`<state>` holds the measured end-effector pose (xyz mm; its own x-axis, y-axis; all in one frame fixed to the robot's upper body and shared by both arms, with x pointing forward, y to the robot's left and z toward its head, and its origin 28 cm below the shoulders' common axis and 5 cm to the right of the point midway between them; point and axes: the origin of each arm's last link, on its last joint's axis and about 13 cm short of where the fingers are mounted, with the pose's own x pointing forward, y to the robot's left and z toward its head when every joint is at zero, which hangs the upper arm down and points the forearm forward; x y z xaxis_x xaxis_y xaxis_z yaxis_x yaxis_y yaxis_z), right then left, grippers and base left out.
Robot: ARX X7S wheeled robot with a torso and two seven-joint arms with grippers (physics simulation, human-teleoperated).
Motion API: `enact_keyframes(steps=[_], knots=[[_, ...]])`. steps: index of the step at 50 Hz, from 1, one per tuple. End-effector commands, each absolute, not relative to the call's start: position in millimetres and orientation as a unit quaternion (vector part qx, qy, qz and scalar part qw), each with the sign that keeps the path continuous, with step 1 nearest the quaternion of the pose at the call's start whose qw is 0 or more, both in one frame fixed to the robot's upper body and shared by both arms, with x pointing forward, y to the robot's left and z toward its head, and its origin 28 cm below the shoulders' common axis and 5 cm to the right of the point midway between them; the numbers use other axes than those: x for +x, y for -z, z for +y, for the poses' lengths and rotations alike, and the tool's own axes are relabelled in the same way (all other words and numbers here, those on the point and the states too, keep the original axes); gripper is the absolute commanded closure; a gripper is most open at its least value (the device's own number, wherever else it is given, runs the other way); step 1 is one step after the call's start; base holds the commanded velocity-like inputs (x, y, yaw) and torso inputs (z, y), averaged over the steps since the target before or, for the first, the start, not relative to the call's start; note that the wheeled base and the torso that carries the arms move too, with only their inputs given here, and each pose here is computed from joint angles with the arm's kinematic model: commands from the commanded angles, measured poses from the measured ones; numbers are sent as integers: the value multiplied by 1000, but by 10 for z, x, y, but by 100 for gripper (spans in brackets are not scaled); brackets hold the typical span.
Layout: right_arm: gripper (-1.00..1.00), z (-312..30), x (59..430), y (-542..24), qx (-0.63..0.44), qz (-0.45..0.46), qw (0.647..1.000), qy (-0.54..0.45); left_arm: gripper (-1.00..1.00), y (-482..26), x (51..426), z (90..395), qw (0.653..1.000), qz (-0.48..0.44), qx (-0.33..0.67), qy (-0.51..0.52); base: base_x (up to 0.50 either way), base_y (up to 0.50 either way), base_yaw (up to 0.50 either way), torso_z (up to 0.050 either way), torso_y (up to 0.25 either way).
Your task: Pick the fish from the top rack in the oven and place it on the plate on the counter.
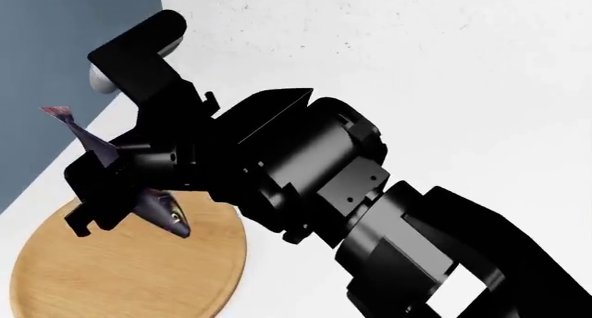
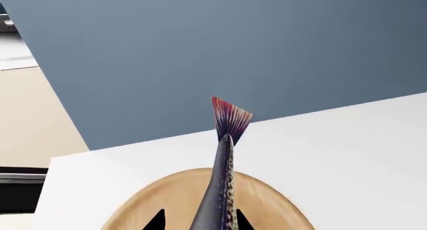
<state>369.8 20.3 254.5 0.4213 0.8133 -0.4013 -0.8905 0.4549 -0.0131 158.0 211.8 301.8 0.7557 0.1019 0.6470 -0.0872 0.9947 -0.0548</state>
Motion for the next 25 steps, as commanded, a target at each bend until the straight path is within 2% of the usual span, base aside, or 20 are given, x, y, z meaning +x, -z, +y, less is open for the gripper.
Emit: enact_keyframes(steps=[1,25], knots=[[100,264,3650,-2438,-126,183,824,-522,-100,-3015,1576,2120,937,-346,-11,-52,0,0,0,0,0],[100,316,3625,-2233,-135,204,812,-529,-100,-2994,1594,2121,938,-343,-15,-51,0,0,0,0,0]])
